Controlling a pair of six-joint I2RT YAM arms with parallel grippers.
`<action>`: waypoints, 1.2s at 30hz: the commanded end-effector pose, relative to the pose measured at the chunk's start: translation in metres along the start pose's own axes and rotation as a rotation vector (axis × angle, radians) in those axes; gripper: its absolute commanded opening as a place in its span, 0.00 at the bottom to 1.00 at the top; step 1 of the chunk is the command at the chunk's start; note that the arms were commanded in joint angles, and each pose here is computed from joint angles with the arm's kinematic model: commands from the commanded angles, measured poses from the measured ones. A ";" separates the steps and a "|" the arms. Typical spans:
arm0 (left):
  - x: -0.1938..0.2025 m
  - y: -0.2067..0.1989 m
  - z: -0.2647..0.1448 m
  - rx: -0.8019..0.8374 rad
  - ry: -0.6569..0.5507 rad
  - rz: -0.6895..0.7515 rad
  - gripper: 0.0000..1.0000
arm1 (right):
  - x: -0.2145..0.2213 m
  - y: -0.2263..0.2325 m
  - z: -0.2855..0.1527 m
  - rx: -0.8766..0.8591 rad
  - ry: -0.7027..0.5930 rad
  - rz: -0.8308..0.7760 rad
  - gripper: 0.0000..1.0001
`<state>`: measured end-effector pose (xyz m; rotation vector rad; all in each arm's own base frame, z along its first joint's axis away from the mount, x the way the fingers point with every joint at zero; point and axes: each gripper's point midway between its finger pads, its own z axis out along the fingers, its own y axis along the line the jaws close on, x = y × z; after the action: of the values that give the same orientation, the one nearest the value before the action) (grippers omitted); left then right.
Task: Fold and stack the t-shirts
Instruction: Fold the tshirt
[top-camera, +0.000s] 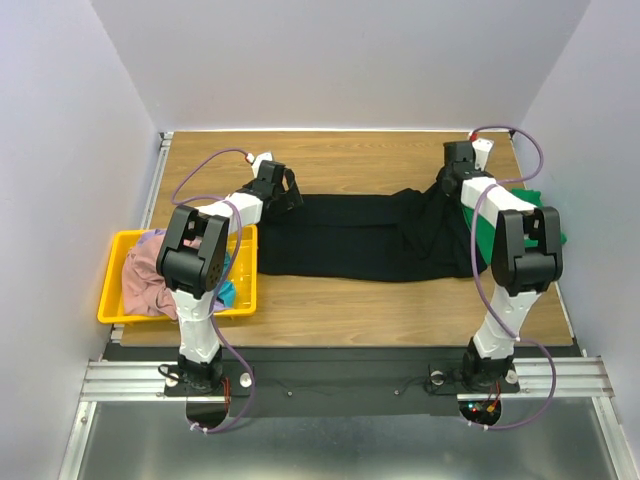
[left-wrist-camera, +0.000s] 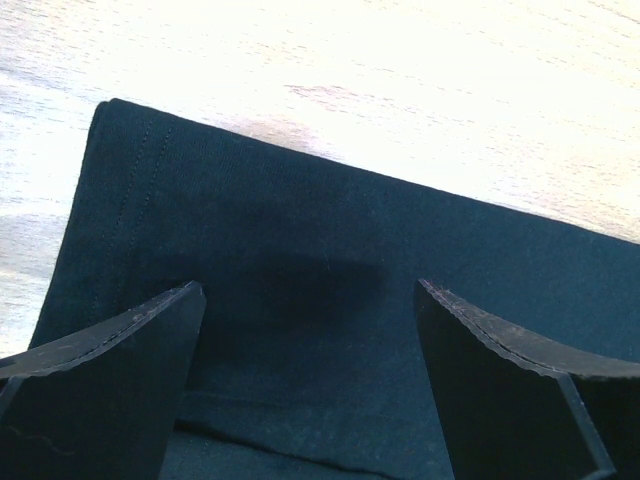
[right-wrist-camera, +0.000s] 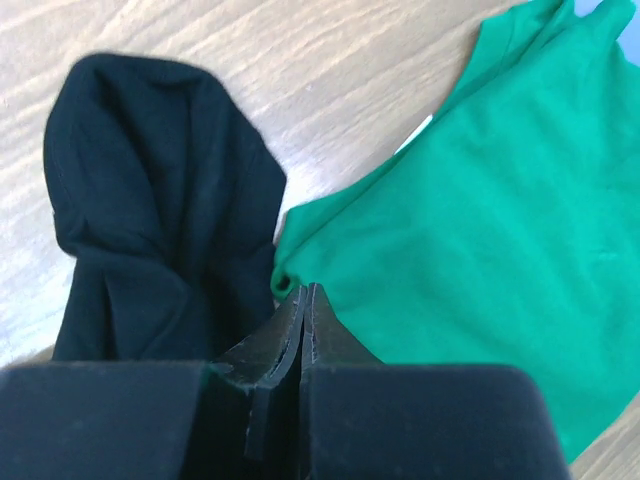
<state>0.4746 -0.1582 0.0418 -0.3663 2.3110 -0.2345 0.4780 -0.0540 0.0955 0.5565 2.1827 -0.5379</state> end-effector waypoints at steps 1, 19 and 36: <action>0.025 0.023 -0.002 -0.047 0.087 -0.002 0.98 | -0.015 -0.012 -0.014 0.016 -0.042 0.062 0.01; 0.022 0.023 -0.001 -0.050 0.080 -0.014 0.98 | -0.050 0.042 -0.037 -0.412 0.009 0.117 0.41; 0.014 0.030 0.000 -0.098 0.064 -0.017 0.98 | -0.024 0.042 0.010 -0.236 0.051 0.111 0.13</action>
<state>0.4762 -0.1548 0.0430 -0.3937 2.3029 -0.2472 0.5142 -0.0212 0.0738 0.5011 2.3097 -0.1431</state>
